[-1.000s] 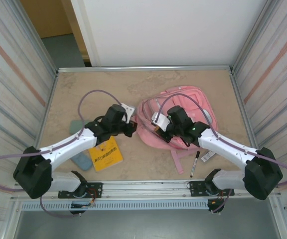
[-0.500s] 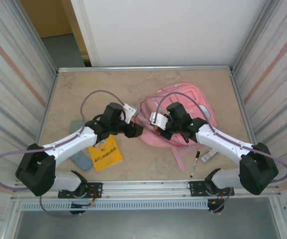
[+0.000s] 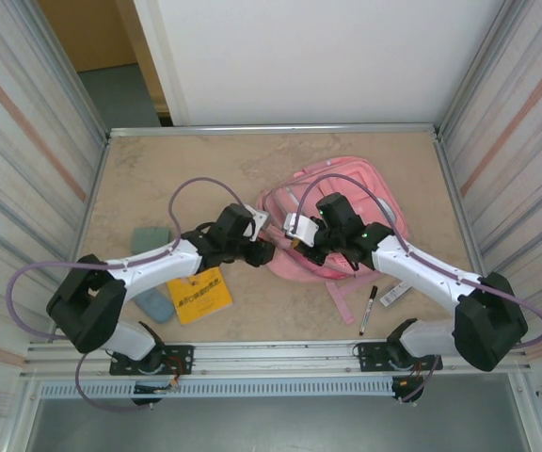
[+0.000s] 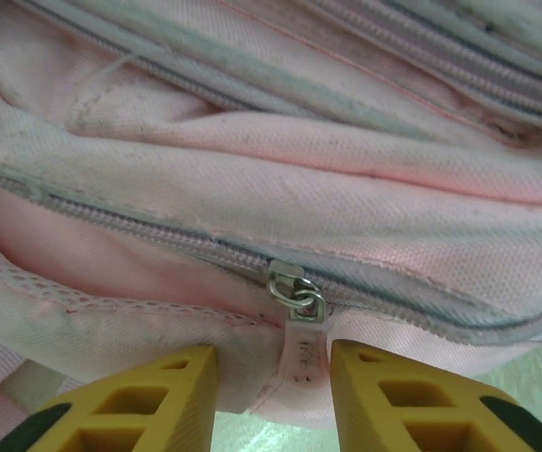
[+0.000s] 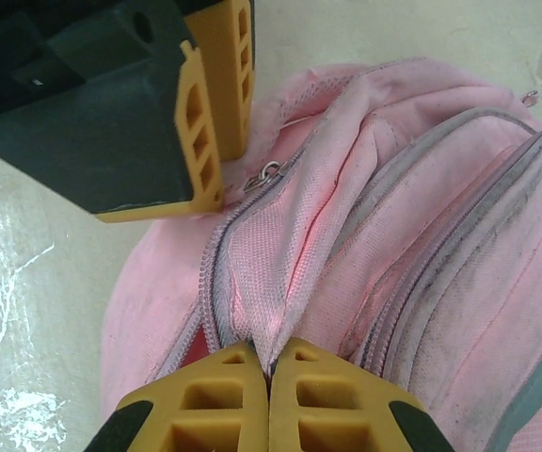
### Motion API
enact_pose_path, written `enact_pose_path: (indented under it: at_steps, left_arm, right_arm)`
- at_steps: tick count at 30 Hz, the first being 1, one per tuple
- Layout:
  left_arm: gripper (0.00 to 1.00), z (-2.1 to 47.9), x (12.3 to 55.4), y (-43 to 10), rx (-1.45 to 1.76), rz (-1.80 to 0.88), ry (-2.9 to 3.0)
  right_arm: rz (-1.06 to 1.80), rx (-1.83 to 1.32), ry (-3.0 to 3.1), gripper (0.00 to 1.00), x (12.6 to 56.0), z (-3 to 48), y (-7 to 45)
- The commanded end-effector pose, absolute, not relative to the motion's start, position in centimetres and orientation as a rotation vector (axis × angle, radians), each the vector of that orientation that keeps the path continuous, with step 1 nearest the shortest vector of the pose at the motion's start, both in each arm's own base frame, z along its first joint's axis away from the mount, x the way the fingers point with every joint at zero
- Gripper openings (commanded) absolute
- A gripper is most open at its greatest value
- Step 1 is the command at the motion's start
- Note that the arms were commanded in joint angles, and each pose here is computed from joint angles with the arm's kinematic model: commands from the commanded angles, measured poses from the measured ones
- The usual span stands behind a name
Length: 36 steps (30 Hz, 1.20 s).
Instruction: Pack the student bag
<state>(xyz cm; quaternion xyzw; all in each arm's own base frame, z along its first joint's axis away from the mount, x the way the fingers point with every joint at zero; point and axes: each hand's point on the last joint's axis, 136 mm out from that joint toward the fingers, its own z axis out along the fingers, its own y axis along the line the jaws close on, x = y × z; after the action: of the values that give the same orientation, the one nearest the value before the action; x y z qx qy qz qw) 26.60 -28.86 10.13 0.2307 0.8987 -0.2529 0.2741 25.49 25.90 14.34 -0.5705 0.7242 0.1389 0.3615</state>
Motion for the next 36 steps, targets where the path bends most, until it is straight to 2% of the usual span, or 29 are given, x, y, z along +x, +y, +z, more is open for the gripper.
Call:
enact_pose_path:
  at_steps: [1,3,8,9,21,24,26,27,29,30,33,36]
  left_arm:
    - [0.36,11.2,28.1,-29.3,0.566,-0.645,2.391]
    - [0.32,11.1,28.3,-29.6,0.575,-0.650,2.387]
    - [0.01,11.2,27.8,-30.4,0.619,-0.709,2.374]
    - [0.00,11.3,27.8,-30.3,0.622,-0.703,2.364]
    - [0.00,14.1,27.3,-24.6,0.516,-0.783,2.306]
    - [0.00,13.5,27.2,-24.3,0.539,-0.790,2.300]
    - [0.00,13.5,26.5,-25.3,0.588,-0.892,2.300]
    - [0.02,13.7,25.9,-26.2,0.622,-0.972,2.289]
    - [0.32,14.0,25.2,-27.7,0.643,-1.120,2.259]
    - [0.38,14.0,24.8,-28.2,0.644,-1.183,2.255]
    - [0.42,13.2,24.6,-28.7,0.592,-1.180,2.303]
    - [0.43,11.9,24.8,-28.8,0.552,-1.049,2.371]
  right_arm:
    - [0.433,-1.447,1.699,0.00,25.3,18.2,28.3]
    - [0.442,-1.444,1.690,0.00,25.2,18.2,28.5]
    - [0.433,-1.437,1.686,0.00,24.9,18.2,28.5]
    - [0.421,-1.437,1.685,0.00,25.0,18.1,28.4]
    - [0.253,-1.502,1.685,0.00,25.3,17.0,27.4]
    - [0.269,-1.493,1.670,0.00,25.3,17.0,27.5]
    - [0.281,-1.497,1.678,0.00,25.2,16.9,27.6]
    - [0.288,-1.498,1.679,0.00,25.1,17.0,27.6]
    - [0.310,-1.491,1.677,0.00,25.1,16.9,27.7]
    - [0.320,-1.488,1.677,0.00,25.0,16.9,27.8]
    - [0.323,-1.484,1.686,0.00,25.0,16.9,27.8]
    - [0.342,-1.468,1.690,0.00,25.1,17.1,27.8]
